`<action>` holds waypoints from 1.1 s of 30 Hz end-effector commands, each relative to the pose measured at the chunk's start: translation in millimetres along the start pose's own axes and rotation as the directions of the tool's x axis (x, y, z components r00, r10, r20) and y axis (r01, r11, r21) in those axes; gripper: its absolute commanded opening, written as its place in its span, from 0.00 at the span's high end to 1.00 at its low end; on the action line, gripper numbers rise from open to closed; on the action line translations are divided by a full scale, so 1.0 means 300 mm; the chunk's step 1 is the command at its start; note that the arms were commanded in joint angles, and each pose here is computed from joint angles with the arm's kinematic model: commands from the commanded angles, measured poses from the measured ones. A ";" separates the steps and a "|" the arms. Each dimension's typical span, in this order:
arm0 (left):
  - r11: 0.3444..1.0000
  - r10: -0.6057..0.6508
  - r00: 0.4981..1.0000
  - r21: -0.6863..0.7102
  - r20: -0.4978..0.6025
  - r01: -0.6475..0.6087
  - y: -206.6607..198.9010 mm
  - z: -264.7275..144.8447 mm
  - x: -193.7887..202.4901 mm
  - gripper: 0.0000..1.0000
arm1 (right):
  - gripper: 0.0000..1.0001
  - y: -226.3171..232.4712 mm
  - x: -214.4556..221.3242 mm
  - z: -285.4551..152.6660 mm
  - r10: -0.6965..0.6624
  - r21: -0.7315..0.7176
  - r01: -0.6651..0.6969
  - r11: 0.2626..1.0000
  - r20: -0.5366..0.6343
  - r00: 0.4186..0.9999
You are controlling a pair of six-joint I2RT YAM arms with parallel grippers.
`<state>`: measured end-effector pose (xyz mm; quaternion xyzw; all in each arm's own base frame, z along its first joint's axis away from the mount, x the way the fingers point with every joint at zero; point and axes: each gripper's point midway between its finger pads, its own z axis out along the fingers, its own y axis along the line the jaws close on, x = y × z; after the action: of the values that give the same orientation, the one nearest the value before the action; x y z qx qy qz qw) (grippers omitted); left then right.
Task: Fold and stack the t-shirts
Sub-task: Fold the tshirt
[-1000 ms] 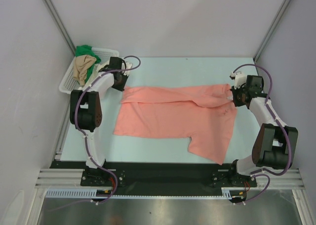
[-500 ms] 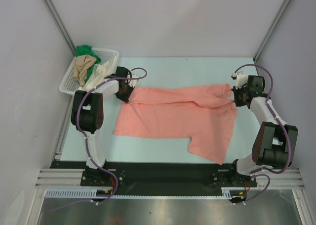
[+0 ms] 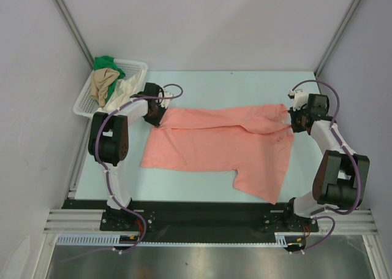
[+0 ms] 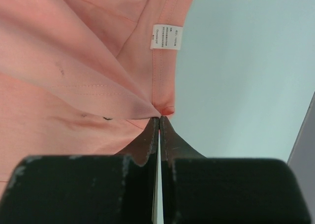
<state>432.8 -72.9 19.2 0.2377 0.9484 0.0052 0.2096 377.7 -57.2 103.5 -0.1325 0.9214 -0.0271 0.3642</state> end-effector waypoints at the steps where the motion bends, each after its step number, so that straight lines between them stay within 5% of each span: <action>1: 0.996 0.040 0.998 -0.083 -0.039 -0.043 0.063 0.034 0.037 0.89 | 1.00 -0.066 -0.043 0.006 0.039 0.045 -0.041 0.998 0.032 0.999; 9: 0.983 0.057 0.997 -0.169 -0.060 -0.066 0.125 0.032 0.055 0.89 | 1.00 -0.088 -0.007 0.041 0.035 0.036 -0.035 0.999 -0.009 0.999; 22: 0.978 0.072 0.996 -0.194 -0.055 -0.081 0.142 0.037 0.040 0.90 | 1.00 0.180 0.052 0.000 -0.041 -0.180 0.033 0.983 -0.042 0.998; 33: 0.976 0.081 0.996 -0.199 -0.045 -0.088 0.151 0.036 0.024 0.90 | 1.00 0.225 0.109 -0.064 -0.058 -0.190 0.045 0.981 -0.063 0.996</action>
<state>449.1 -47.0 20.0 0.2559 0.9356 0.0881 0.2268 332.9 -4.1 76.0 -0.1873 0.9308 0.0452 0.3105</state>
